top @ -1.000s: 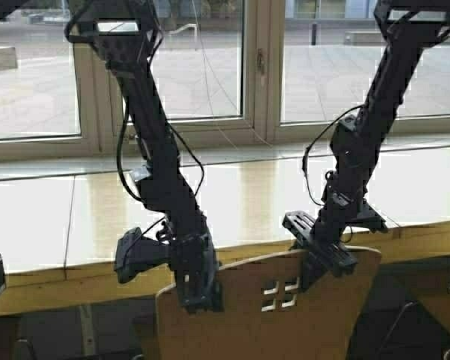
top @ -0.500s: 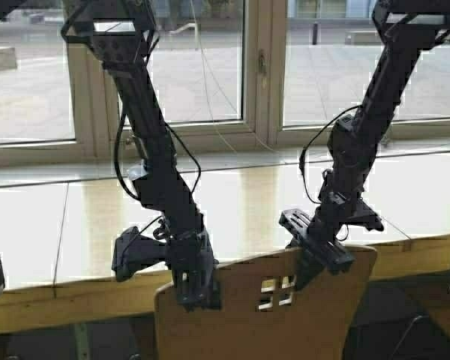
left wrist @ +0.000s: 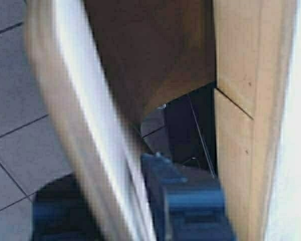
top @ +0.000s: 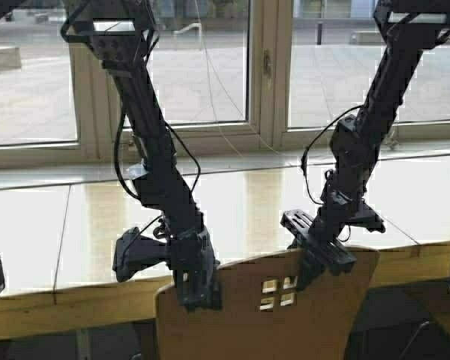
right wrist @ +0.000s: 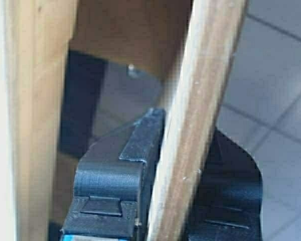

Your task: Push the chairs under the table

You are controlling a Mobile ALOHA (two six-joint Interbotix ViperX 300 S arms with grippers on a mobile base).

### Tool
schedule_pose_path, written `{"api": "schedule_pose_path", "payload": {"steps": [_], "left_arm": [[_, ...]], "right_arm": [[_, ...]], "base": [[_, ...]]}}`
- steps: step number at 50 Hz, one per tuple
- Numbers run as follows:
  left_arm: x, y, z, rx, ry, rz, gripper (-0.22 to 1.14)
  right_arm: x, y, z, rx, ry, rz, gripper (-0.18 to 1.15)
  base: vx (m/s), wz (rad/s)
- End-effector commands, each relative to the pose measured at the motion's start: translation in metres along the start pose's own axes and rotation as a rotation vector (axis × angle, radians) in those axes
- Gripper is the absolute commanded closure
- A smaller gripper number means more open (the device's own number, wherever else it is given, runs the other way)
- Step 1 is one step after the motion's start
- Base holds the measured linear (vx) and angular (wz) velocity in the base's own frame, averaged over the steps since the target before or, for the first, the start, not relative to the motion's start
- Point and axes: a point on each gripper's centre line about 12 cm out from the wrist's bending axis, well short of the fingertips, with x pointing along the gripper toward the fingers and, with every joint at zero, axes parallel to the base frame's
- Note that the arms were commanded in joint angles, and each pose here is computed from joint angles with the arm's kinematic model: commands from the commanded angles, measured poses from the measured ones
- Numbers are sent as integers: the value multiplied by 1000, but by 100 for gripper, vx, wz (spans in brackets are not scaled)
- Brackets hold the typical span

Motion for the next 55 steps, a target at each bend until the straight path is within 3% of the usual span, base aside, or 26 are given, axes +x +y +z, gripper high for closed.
{"api": "schedule_pose_path", "payload": {"steps": [1,9,13,20,36,55], "left_arm": [[-14,-70,28,-8,-22,-126,69],[-17,-72,28,20,-23,-133,36],[-22,-77,27,30,-19,-140,22],[-31,-82,26,37,-17,-151,9],[-59,-93,25,68,4,-169,9],[-133,-125,14,76,61,-263,9]], "right_arm": [[-2,4,7,-93,-8,7,58],[-8,15,7,-103,2,31,9],[-15,22,8,-107,-7,45,-4],[-29,33,9,-114,-24,70,-4],[-71,59,7,-127,-56,136,-4],[-128,79,-1,-146,-86,205,-4]], "base": [[0,0],[-1,-1],[-1,-2],[-1,0],[0,0],[-1,0]]}}
